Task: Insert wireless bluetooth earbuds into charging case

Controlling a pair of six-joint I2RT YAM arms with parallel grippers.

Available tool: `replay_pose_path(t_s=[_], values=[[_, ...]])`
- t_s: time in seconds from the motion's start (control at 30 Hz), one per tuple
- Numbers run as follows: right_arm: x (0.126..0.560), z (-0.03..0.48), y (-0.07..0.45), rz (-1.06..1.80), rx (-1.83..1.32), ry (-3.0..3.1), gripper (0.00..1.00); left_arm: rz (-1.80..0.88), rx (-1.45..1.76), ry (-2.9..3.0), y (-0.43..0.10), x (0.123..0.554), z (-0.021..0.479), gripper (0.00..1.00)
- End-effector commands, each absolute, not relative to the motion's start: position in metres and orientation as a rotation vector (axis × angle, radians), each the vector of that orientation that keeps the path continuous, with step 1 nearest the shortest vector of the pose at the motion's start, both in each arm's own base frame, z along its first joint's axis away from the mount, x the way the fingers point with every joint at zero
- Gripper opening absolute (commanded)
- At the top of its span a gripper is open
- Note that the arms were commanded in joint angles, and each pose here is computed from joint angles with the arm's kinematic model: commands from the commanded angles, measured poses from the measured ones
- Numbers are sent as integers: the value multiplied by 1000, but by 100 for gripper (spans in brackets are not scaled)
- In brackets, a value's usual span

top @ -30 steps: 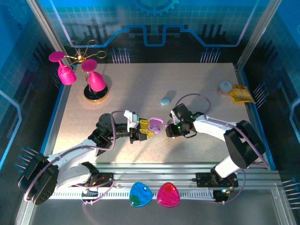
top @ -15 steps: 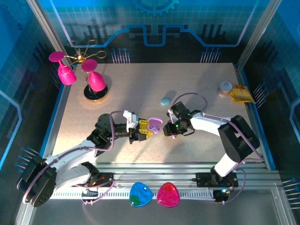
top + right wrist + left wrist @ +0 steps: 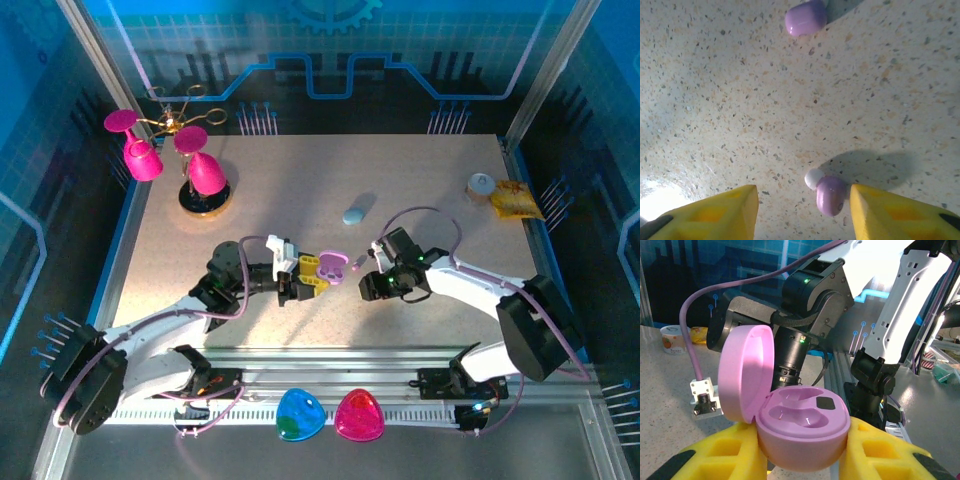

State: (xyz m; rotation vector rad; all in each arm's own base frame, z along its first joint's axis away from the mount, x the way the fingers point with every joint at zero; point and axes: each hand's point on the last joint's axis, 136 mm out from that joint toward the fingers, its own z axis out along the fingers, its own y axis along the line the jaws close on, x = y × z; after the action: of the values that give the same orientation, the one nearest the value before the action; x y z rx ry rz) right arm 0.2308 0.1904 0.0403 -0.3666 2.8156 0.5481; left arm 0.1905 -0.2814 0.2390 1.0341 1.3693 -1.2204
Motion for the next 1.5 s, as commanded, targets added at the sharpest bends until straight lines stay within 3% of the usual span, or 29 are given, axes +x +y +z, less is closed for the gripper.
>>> replay_pose_path(t_s=[0.0,0.4,0.9,1.23,1.47], values=[[229,40,179,502,-296,2832,49,-1227,1036,1313,-281,191,251,32],[215,17,185,585,-258,2873,51,-1223,1039,1318,-281,190,250,32],[200,40,231,796,-389,2819,48,-1232,1034,1312,-282,192,250,32],[236,55,212,632,-425,2732,44,-1221,1038,1308,-281,191,250,32],[253,48,237,716,-529,2750,46,-1205,1032,1314,-278,189,251,32]])
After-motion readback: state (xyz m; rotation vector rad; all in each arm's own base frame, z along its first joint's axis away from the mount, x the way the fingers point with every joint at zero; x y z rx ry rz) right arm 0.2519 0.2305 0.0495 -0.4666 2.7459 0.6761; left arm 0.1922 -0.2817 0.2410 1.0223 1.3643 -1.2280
